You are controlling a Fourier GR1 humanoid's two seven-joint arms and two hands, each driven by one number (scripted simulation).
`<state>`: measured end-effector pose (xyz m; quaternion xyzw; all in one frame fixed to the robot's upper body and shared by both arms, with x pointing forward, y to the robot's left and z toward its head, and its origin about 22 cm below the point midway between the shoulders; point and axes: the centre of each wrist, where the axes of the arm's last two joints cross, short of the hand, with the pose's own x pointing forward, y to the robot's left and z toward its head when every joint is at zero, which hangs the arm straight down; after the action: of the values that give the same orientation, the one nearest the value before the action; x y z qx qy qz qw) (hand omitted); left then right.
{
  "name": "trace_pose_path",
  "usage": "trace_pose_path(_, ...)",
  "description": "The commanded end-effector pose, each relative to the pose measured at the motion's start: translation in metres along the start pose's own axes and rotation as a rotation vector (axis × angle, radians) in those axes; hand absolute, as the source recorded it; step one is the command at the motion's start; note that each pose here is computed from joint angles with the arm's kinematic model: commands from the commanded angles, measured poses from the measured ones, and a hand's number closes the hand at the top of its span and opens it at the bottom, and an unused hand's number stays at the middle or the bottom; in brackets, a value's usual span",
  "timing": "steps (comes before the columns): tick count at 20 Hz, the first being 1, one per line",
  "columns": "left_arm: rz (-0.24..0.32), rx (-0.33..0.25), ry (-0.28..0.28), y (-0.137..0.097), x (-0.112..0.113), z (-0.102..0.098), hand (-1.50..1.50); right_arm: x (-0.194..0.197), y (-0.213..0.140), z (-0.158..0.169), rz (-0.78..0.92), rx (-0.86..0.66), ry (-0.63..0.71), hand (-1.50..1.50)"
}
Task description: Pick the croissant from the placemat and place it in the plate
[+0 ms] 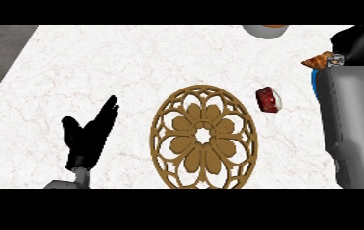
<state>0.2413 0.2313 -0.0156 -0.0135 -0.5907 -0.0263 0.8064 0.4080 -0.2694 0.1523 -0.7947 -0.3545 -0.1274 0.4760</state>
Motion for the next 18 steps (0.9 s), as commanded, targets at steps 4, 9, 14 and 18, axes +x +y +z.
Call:
trace_pose_path(4, 0.022, 0.016, 0.062, 0.003, -0.011, 0.0, 0.0, -0.048, 0.024, -0.026, -0.061, -0.207, 0.288, 1.5)
trace_pose_path(9, 0.02, 0.026, 0.055, -0.009, -0.008, -0.006, 0.0, -0.088, 0.041, -0.039, -0.054, -0.247, 0.307, 1.5)
trace_pose_path(14, 0.028, 0.031, 0.071, 0.004, -0.024, -0.001, 0.0, -0.116, 0.047, -0.066, -0.055, -0.276, 0.338, 1.5)
trace_pose_path(18, 0.022, 0.023, 0.052, -0.005, -0.026, 0.0, 0.0, -0.162, 0.069, -0.065, -0.036, -0.277, 0.356, 1.5)
